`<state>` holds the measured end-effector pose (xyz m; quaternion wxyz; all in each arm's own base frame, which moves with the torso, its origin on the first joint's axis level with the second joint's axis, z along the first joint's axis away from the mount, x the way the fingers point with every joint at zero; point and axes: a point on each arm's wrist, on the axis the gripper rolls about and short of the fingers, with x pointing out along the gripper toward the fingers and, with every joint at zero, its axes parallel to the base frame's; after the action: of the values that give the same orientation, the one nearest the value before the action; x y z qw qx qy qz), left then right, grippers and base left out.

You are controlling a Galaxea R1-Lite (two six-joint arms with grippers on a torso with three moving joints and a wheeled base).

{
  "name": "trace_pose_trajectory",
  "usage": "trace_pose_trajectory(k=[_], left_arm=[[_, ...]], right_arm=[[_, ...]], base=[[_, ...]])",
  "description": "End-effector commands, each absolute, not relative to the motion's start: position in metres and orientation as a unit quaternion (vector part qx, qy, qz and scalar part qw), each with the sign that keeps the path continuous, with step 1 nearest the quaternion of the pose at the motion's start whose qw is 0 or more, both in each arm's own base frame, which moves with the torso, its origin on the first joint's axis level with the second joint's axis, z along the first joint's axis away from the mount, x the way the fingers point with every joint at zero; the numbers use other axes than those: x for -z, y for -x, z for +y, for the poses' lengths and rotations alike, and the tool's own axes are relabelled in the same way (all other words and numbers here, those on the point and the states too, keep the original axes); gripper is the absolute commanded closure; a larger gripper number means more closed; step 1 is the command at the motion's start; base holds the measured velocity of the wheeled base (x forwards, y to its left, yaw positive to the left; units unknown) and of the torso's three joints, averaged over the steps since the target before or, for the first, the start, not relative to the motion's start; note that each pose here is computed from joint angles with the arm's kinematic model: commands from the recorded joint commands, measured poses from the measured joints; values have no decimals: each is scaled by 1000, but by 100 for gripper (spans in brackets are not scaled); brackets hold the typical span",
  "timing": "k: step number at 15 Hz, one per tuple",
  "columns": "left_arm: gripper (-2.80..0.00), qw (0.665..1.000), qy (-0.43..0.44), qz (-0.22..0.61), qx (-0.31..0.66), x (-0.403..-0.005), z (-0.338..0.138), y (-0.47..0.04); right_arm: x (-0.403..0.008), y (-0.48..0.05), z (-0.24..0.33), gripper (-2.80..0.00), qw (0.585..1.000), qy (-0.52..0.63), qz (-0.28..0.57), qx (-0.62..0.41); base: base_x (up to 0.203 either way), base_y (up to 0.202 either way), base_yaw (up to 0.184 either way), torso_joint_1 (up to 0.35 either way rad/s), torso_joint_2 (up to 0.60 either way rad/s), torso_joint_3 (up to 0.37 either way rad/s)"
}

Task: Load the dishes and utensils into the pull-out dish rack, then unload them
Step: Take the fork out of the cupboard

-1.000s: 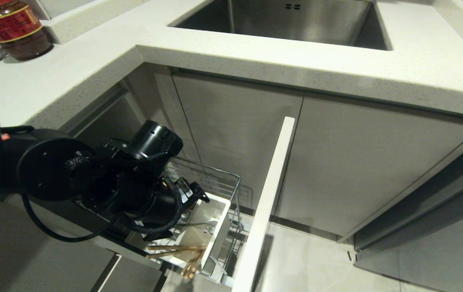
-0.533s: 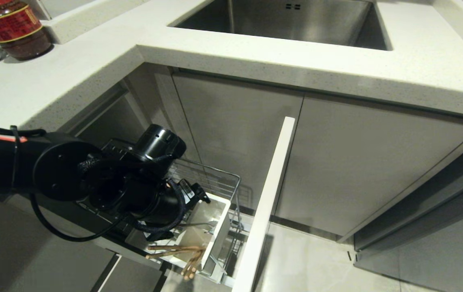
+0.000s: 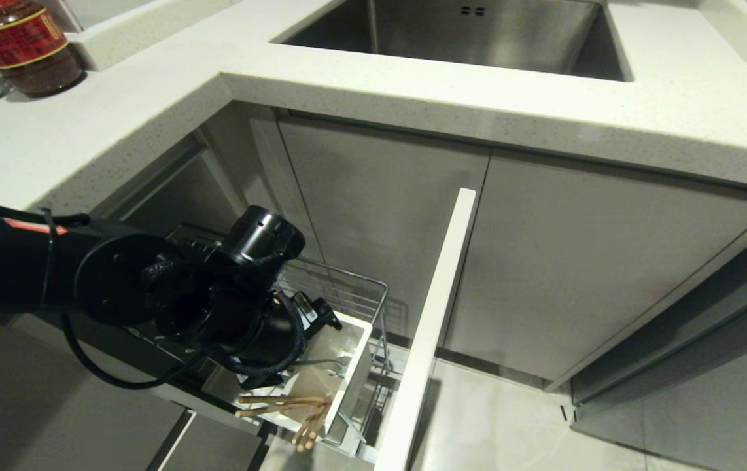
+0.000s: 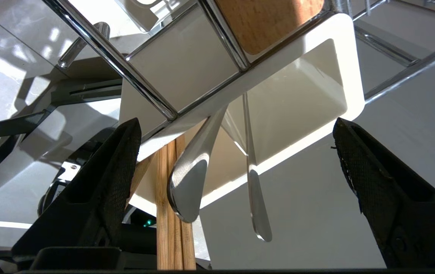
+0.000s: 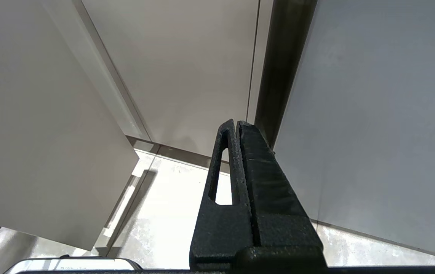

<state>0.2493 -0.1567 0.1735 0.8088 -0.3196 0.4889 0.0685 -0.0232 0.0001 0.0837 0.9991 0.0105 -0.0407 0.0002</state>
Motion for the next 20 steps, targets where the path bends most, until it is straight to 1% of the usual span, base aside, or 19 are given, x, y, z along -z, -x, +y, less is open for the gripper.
trace_pose_trajectory(k=[1, 13, 15, 20], left_arm=[[0, 807, 320, 491, -72, -172, -157, -248], [0, 812, 311, 490, -60, -175, -159, -245], [0, 816, 317, 481, -52, -184, -156, -240], [0, 839, 320, 441, 5, -223, -147, -210]], right_arm=[[-77, 21, 0, 0, 1000, -11, -28, 0], [-77, 21, 0, 0, 1000, -11, -28, 0], [-77, 21, 0, 0, 1000, -11, -28, 0], [-77, 21, 0, 0, 1000, -11, -28, 0]], base=[[0, 0, 0, 0, 0, 0], [0, 0, 0, 0, 0, 0], [0, 0, 0, 0, 0, 0], [0, 0, 0, 0, 0, 0]])
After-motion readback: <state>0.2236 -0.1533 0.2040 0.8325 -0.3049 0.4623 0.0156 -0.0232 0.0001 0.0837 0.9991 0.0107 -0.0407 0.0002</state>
